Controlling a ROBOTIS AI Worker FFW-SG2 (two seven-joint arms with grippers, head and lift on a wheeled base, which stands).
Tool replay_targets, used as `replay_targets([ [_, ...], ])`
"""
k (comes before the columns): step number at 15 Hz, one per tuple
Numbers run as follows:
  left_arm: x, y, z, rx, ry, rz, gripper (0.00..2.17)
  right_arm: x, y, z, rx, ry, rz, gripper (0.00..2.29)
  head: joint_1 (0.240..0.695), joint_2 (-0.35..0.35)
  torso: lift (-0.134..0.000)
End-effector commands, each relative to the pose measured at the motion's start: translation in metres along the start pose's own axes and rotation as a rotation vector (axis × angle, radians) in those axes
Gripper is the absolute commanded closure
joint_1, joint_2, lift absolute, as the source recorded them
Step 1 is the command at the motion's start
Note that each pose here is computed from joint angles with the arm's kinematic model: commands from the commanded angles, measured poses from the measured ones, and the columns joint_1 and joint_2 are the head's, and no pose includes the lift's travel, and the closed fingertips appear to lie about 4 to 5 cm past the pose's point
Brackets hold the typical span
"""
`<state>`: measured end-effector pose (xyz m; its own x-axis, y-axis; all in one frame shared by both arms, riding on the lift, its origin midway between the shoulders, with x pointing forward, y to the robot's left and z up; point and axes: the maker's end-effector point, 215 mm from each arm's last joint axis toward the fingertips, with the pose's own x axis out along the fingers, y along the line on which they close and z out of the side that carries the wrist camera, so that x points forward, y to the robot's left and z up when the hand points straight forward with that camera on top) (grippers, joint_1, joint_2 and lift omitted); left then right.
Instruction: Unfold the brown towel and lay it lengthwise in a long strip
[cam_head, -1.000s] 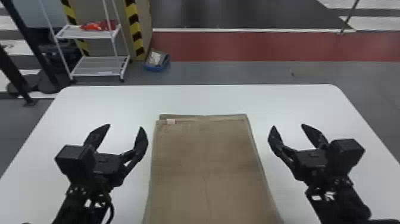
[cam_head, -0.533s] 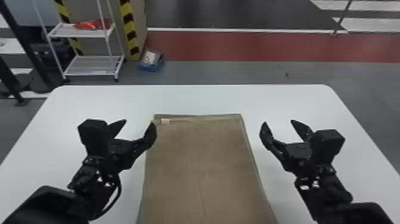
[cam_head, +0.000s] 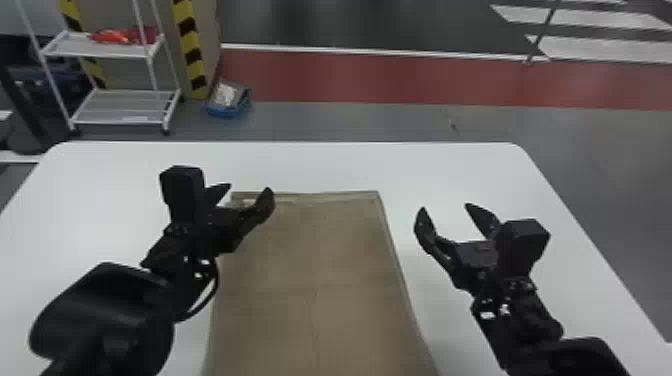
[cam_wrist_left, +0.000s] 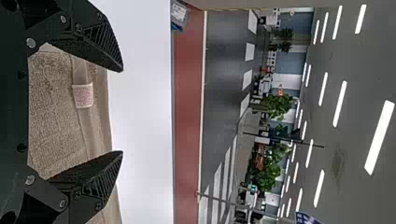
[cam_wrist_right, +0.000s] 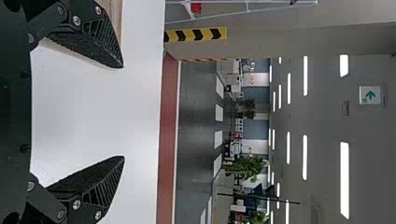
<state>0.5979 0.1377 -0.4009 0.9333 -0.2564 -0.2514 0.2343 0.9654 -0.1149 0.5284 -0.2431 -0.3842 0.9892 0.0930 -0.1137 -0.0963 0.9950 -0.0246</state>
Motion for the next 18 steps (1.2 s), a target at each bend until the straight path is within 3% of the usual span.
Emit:
replay_targets([
  [1,0.012,0.011,-0.011,0.006,0.044,0.020,0.30,-0.003,-0.003,0.003,-0.010,0.001,-0.003,0.21,0.695,-0.103,-0.123],
  [8,0.014,0.054,-0.052,0.016,0.152,0.091,0.42,0.004,0.011,0.013,-0.013,-0.018,0.025,0.21,0.695,-0.064,-0.123],
  [15,0.007,0.060,-0.058,0.005,0.158,0.093,0.42,-0.002,0.015,0.013,-0.018,-0.006,0.030,0.21,0.695,-0.030,-0.123],
  [18,0.009,0.055,-0.054,-0.001,0.148,0.087,0.54,-0.006,0.013,0.009,-0.017,0.002,0.027,0.21,0.695,-0.037,-0.123],
])
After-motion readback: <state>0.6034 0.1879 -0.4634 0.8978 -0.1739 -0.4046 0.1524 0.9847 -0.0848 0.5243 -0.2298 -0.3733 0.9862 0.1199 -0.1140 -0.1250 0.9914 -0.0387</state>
